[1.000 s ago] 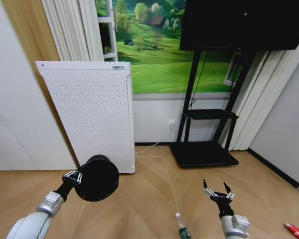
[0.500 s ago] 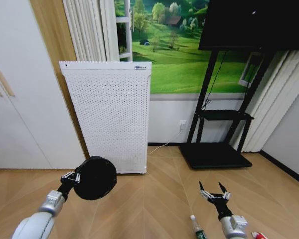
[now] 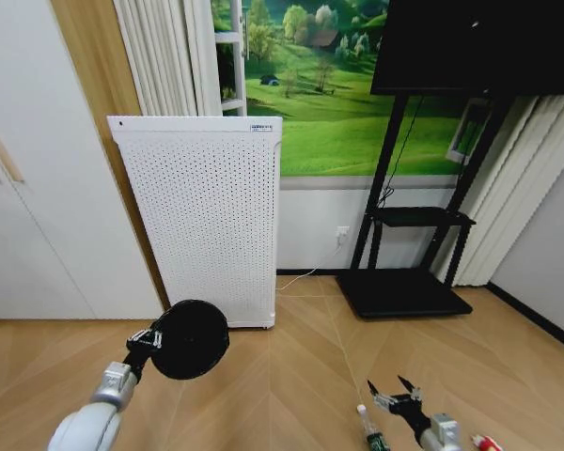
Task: Pick up the trash bin and place the garbage on the floor into it.
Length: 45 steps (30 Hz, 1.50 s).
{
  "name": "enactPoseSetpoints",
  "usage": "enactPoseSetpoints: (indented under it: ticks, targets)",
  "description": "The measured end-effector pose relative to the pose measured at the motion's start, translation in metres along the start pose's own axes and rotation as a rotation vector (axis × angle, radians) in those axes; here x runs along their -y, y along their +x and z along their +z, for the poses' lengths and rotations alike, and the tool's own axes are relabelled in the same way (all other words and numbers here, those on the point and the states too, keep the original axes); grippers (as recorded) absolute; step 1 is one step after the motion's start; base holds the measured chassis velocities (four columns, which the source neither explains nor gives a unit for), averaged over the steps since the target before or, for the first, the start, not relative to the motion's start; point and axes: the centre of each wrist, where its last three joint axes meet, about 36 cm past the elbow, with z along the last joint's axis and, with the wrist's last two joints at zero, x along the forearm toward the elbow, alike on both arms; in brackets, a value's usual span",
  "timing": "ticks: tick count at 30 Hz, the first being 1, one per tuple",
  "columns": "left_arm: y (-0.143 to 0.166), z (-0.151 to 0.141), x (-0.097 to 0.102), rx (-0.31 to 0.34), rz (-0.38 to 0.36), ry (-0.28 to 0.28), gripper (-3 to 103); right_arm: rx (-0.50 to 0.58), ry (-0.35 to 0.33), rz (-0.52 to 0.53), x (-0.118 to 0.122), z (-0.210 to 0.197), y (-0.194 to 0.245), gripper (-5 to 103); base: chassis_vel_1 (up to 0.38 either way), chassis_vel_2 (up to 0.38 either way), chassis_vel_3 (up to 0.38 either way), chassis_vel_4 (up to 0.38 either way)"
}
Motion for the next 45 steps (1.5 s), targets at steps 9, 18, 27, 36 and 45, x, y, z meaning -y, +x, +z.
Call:
enactPoseSetpoints:
  ticks: [9, 18, 27, 36, 45]
  targets:
    - [-0.009, 0.002, 0.013, -0.003, 0.026, 0.010, 3, -0.103, 0.059, 0.006, 0.002, 0.038, -0.031, 100, 0.000, 0.000, 0.000, 0.000]
    - [-0.015, 0.004, 0.027, -0.012, 0.052, 0.020, 3, -0.221, 0.028, 0.035, -0.008, 0.056, -0.055, 100, 0.000, 0.000, 0.000, 0.000]
    - [-0.019, 0.008, 0.032, -0.020, 0.051, 0.028, 3, -0.318, 0.053, 0.057, -0.014, 0.078, -0.056, 100, 0.000, 0.000, 0.000, 0.000]
    - [-0.019, 0.012, 0.039, -0.026, 0.052, 0.039, 3, -0.388, 0.042, 0.096, -0.020, 0.094, -0.060, 100, 0.000, 0.000, 0.000, 0.000]
    - [-0.018, 0.019, 0.042, -0.028, 0.051, 0.040, 3, -0.436, 0.074, 0.104, -0.023, 0.116, -0.070, 100, 0.000, 0.000, 0.000, 0.000]
